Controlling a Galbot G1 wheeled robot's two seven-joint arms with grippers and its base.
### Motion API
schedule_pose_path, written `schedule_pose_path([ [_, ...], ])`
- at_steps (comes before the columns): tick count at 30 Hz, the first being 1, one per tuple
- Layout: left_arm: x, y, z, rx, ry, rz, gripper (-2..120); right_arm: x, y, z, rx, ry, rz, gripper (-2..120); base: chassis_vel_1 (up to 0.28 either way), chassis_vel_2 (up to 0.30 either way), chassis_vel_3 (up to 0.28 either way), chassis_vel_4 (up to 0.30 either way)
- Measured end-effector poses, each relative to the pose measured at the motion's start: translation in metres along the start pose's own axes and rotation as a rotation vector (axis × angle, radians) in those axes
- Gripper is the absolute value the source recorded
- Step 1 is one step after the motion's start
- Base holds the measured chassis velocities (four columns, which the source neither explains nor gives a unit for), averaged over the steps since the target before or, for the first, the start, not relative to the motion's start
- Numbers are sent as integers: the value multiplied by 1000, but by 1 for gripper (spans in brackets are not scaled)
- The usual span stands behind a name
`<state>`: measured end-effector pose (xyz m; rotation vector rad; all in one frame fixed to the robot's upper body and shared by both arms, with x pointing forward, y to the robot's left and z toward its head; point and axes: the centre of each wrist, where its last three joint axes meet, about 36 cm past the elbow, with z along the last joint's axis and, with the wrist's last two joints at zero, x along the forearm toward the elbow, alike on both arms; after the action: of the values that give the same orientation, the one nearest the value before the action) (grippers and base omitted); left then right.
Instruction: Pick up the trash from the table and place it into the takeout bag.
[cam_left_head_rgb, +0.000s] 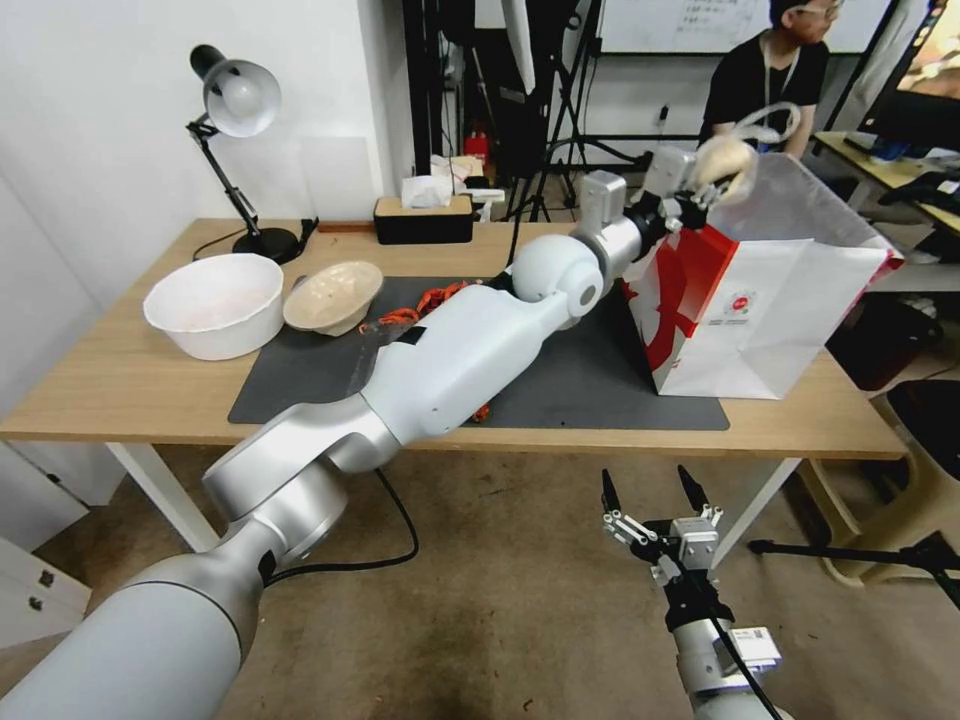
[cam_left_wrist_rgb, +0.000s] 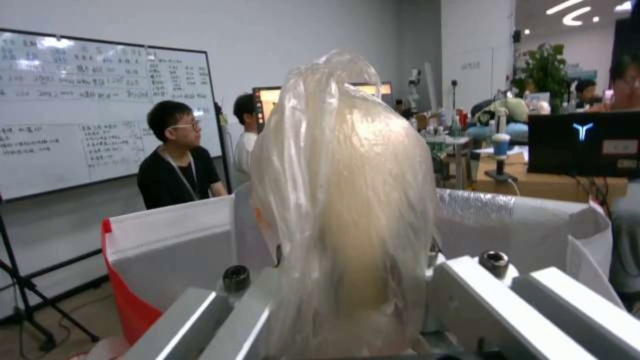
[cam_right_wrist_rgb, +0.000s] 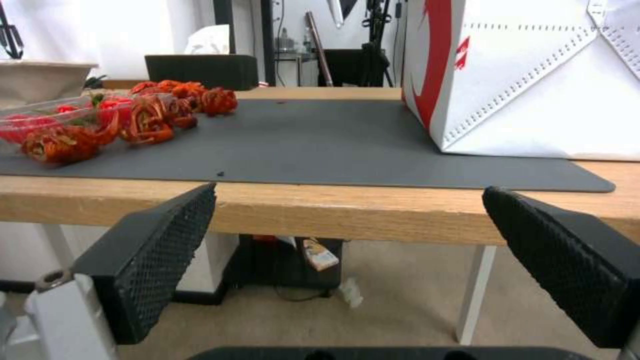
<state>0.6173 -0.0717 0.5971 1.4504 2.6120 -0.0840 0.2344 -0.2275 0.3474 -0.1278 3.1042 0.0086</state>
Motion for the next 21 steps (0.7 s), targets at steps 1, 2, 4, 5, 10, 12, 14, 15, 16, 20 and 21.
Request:
schedule_pose_path([
  [1, -1, 0, 0, -16, 1, 0, 10, 0, 0, 0, 0, -1, 0, 100, 0, 0, 0, 0],
  [2, -1, 0, 0, -16, 1, 0, 10, 0, 0, 0, 0, -1, 0, 100, 0, 0, 0, 0],
  [4, -3, -1, -1, -33, 1, 2, 17, 0, 0, 1, -1, -2, 1, 100, 0, 0, 0, 0],
  [5, -3, -1, -1, -33, 1, 2, 17, 0, 0, 1, -1, -2, 1, 100, 0, 0, 0, 0],
  [10, -4, -3, -1, -66, 11, 10, 38, 1, 0, 0, -3, -7, 2, 100, 0, 0, 0, 0],
  [12, -3, -3, 2, -77, 19, 14, 50, 2, -1, -2, -2, -11, 4, 100, 0, 0, 0, 0],
  [14, -2, -3, 3, -77, 19, 15, 55, 2, -1, -2, -2, -11, 5, 100, 0, 0, 0, 0],
  [15, -2, -3, 3, -77, 19, 15, 59, 2, -1, -2, -2, -11, 5, 100, 0, 0, 0, 0],
  [16, -2, -3, 3, -77, 19, 15, 59, 2, -1, -2, -2, -11, 5, 100, 0, 0, 0, 0],
  [20, -1, -2, 0, -81, 15, 16, 74, 2, 0, -2, -3, -11, 4, 100, 0, 0, 0, 0],
  [21, -1, -2, -2, -83, 12, 15, 80, 2, 0, -2, -4, -12, 4, 100, 0, 0, 0, 0],
])
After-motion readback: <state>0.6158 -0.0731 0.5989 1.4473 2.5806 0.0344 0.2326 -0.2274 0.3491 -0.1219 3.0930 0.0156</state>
